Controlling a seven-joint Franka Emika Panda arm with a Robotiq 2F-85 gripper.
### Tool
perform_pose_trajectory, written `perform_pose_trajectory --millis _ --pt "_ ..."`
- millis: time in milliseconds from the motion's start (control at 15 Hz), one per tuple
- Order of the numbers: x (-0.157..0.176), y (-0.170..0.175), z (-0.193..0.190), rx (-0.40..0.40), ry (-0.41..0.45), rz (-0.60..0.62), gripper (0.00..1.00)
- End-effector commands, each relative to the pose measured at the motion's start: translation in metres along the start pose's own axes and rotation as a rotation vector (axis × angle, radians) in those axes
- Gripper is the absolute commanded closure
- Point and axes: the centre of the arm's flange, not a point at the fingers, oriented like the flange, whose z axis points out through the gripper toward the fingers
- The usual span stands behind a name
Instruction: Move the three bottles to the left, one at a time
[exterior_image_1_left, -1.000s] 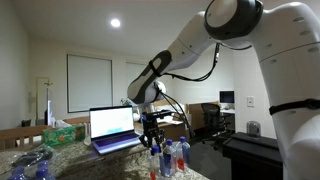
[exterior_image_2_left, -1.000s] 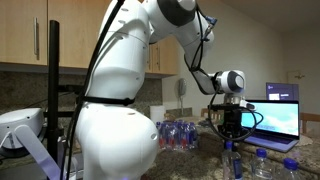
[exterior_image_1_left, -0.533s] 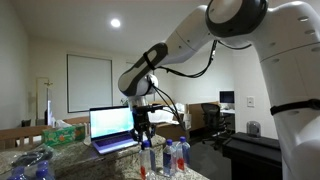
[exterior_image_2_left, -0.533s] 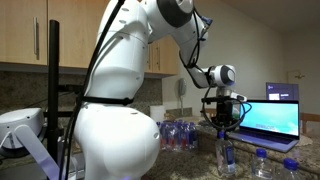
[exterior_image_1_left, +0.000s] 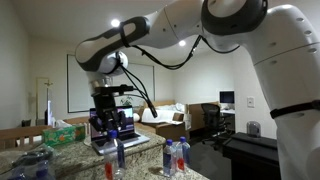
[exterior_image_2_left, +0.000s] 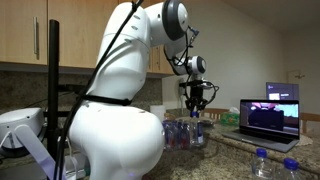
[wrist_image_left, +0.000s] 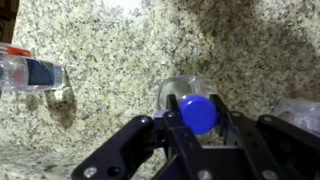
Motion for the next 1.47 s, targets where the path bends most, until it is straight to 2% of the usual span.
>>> perform_pose_trajectory --millis 0,267,533,867,933,1000,1200,1400 --pt "0.039 -0.053 -0.009 -0.049 -0.063 -0.066 0.86" --pt "0.061 -0.086 0.024 -0.054 -0.065 -0.115 0.86" --pt "0.081 -0.108 0.058 -0.006 -0.003 -0.13 0.86" --pt "0.097 -0.121 0.07 0.0 0.005 -0.149 0.86" --pt "0.097 -0.122 0.07 0.0 0.001 -0.15 0.52" --pt "0.098 -0.123 0.069 0.0 -0.001 -0.153 0.38" --pt "0.096 -0.12 0.064 0.003 0.002 -0.152 0.2" --pt "0.081 -0.106 0.04 -0.009 0.035 -0.151 0.02"
